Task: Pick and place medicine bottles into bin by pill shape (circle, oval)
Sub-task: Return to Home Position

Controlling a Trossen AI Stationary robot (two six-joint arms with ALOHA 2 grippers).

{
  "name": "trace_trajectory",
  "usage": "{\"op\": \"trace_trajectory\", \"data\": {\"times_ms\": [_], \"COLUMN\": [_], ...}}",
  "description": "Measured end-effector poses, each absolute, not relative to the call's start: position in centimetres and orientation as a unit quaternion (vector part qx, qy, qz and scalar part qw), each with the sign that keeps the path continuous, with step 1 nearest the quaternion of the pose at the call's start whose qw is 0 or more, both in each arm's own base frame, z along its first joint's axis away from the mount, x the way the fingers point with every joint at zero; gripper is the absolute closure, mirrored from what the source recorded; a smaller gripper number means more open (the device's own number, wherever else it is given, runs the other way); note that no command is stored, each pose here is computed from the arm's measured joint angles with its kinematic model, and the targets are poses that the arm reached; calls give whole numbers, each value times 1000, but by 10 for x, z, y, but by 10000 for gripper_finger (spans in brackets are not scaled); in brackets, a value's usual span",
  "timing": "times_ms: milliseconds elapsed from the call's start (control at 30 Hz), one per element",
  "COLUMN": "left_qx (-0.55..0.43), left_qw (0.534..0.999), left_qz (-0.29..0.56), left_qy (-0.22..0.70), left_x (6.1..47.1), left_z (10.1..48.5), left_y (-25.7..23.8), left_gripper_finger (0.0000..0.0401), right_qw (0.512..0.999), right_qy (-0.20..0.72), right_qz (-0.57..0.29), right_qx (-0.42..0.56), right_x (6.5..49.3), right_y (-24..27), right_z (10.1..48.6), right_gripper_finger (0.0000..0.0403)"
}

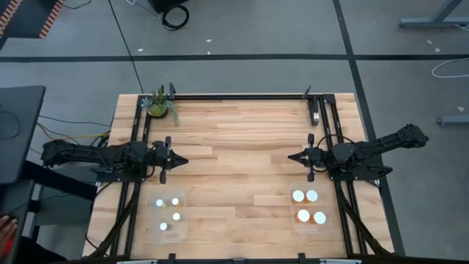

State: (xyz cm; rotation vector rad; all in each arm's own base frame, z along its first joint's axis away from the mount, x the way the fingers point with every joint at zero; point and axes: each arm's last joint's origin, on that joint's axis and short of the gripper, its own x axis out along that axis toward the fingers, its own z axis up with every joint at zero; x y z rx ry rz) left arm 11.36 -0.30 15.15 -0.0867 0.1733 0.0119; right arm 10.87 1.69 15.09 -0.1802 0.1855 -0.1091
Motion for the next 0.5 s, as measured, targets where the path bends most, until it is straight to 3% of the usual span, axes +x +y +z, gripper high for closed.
{"op": "trace_trajectory", "data": {"times_ms": [500], "left_qx": [-43], "left_qw": [995], "left_qz": [6], "left_qy": [87], "left_x": [114], "left_z": [151], "left_y": [-3], "left_gripper_finger": [371], "right_qw": [990], "right_qy": [92], "right_qz": [-54], "right_qx": [-90], "right_x": [109], "right_y": [17], "right_z": [151], "right_gripper_finger": [396]}}
